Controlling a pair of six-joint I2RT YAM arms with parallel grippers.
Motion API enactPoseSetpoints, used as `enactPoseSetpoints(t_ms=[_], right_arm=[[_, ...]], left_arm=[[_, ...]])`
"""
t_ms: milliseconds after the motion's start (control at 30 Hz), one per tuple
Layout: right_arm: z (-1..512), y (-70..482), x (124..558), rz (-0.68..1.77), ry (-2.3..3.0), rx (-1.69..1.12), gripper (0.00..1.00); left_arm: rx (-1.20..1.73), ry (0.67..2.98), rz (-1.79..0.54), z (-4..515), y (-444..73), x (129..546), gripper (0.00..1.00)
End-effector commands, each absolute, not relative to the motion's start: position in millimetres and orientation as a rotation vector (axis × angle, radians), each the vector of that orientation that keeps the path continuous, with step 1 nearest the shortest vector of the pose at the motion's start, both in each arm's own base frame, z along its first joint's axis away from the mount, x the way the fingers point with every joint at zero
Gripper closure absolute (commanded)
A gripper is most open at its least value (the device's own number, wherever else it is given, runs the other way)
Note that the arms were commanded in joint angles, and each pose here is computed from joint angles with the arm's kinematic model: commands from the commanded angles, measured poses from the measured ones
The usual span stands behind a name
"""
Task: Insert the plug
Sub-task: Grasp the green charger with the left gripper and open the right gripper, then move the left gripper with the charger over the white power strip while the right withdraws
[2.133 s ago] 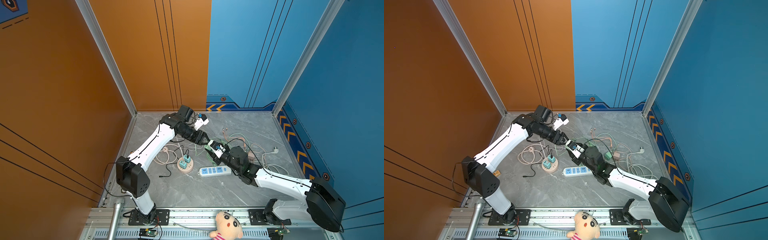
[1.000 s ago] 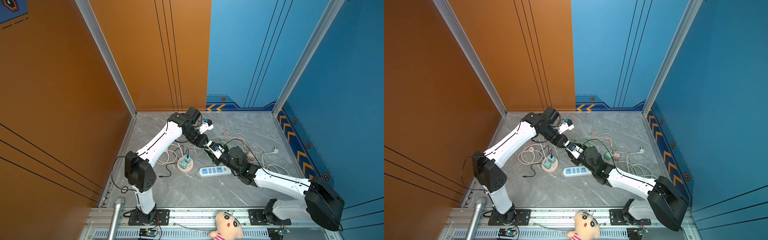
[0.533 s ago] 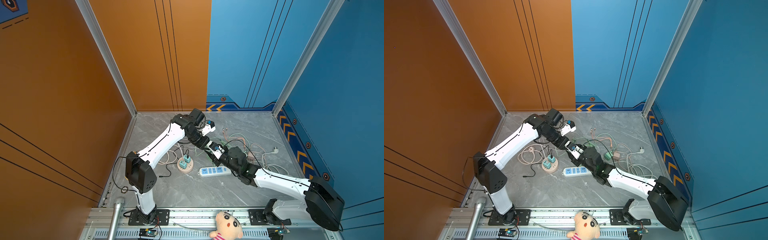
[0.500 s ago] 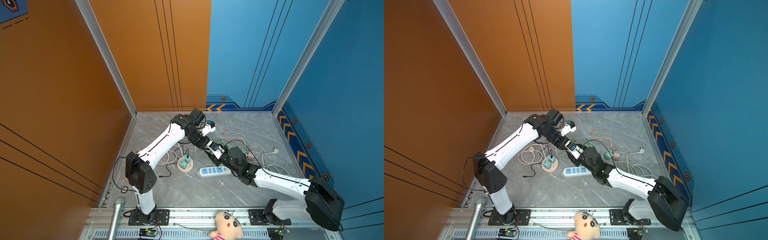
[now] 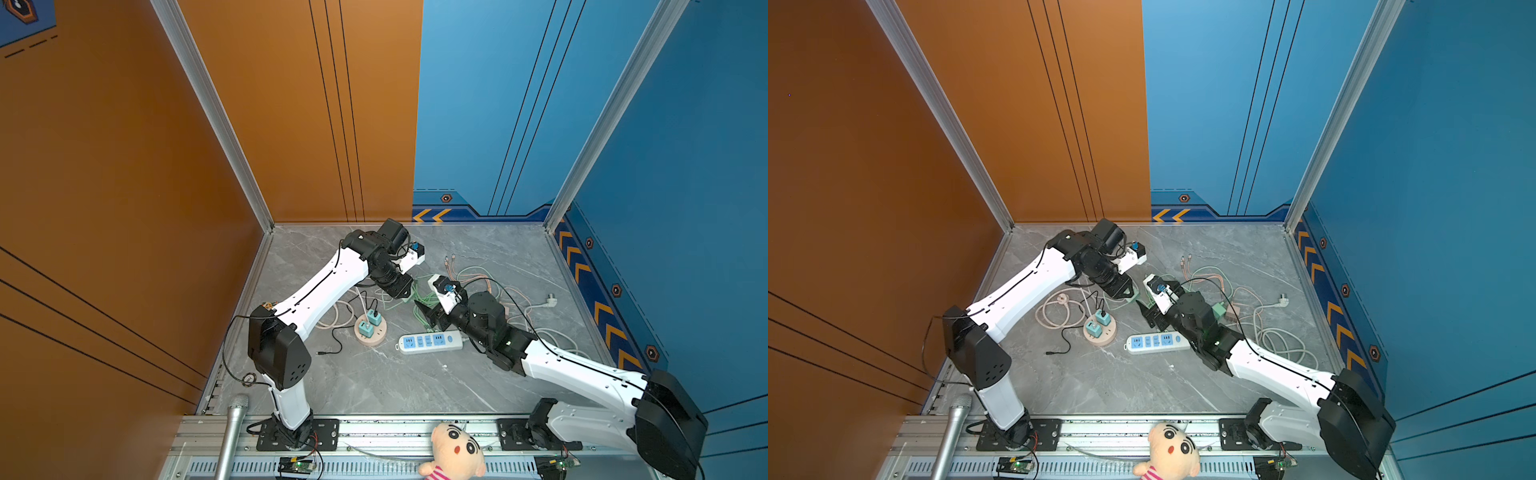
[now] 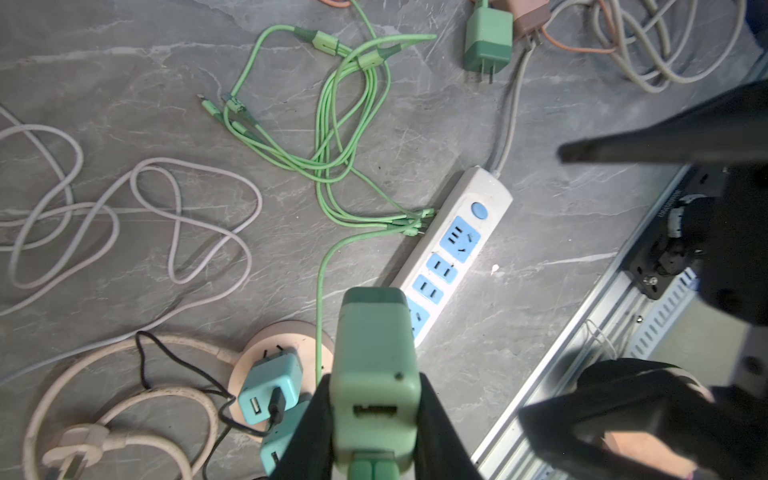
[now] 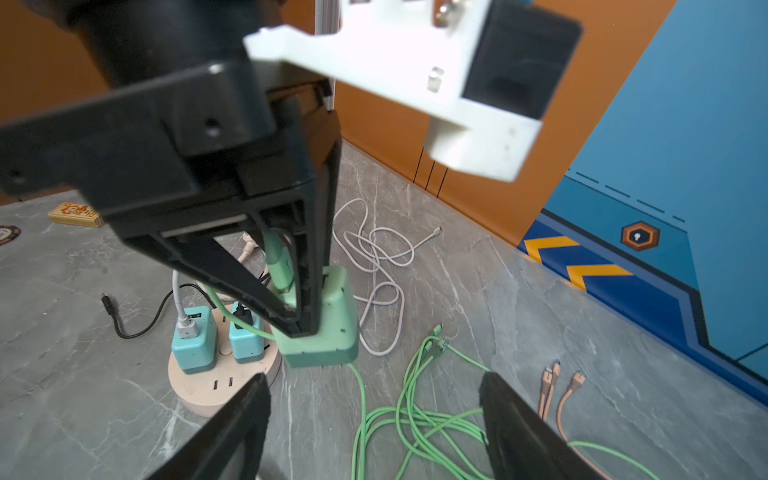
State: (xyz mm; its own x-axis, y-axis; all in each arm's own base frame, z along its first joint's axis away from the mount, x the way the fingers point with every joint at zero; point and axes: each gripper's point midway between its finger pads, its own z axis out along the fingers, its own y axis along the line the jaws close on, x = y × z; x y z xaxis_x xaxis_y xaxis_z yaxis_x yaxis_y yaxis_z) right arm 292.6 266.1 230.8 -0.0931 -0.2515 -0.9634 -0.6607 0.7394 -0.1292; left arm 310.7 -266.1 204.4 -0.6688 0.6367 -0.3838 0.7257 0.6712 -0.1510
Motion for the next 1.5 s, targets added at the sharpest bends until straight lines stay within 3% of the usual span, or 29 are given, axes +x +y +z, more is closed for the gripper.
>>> enactPoseSetpoints(t_ms=[0,200,467,867,1467], right_arm=[[235,238,302,0.473,1.78,-0.597,0.19],[239,186,319,0.463,1.825,-0.371,0.2],[233,165,327,0.465,1.896,-0.283,0.2],[223,158,334,0.504,1.928,-0.232,0.21],[212,164,344,0.521,1.985,-0.237,0.22]], left_arm=[[1.164,2.581,-0.279,193,-255,311,1.0],[1.306,2.554,-0.221,177,-264,303,1.0],[1.439,2.474,-0.24,175,-288,298,1.0],[1.697,2.403,-0.361,159,-303,256,1.0],[1.876,2.464,-0.228,115,-301,237,1.0]])
